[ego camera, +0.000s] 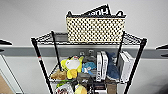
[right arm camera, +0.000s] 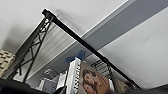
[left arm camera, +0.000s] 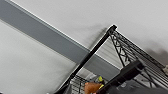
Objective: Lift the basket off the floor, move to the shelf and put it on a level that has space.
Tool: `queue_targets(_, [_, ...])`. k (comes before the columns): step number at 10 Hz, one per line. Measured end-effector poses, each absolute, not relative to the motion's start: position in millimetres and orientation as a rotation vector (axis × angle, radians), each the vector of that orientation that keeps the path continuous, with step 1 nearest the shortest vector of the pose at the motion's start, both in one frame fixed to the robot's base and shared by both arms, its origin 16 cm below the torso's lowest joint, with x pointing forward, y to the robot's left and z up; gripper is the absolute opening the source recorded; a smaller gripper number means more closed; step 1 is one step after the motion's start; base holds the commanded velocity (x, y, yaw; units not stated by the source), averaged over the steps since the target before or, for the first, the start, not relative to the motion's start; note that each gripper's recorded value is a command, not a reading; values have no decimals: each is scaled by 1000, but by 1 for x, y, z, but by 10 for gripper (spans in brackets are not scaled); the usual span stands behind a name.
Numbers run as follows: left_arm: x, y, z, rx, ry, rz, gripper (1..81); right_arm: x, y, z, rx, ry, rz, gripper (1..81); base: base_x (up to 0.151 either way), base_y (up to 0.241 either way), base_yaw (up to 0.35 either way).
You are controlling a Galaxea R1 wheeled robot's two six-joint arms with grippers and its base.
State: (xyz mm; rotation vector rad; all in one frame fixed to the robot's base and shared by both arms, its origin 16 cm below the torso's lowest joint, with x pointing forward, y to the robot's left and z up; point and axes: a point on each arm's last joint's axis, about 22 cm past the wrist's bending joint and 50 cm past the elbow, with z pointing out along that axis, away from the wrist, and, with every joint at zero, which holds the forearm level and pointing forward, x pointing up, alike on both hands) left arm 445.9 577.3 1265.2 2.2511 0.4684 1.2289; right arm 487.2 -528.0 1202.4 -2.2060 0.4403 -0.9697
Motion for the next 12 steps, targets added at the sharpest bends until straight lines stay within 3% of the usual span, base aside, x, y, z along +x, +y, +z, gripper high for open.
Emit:
queue_targets(5, [441, 566, 1137, 2433, 511, 970, 811, 465, -516, 1050, -2377, 509, -707, 811, 0, 0, 0])
queue_targets(12, [403, 516, 945, 2551, 521, 620, 811, 389, -483, 849, -2494, 605, -408, 811, 0, 0, 0])
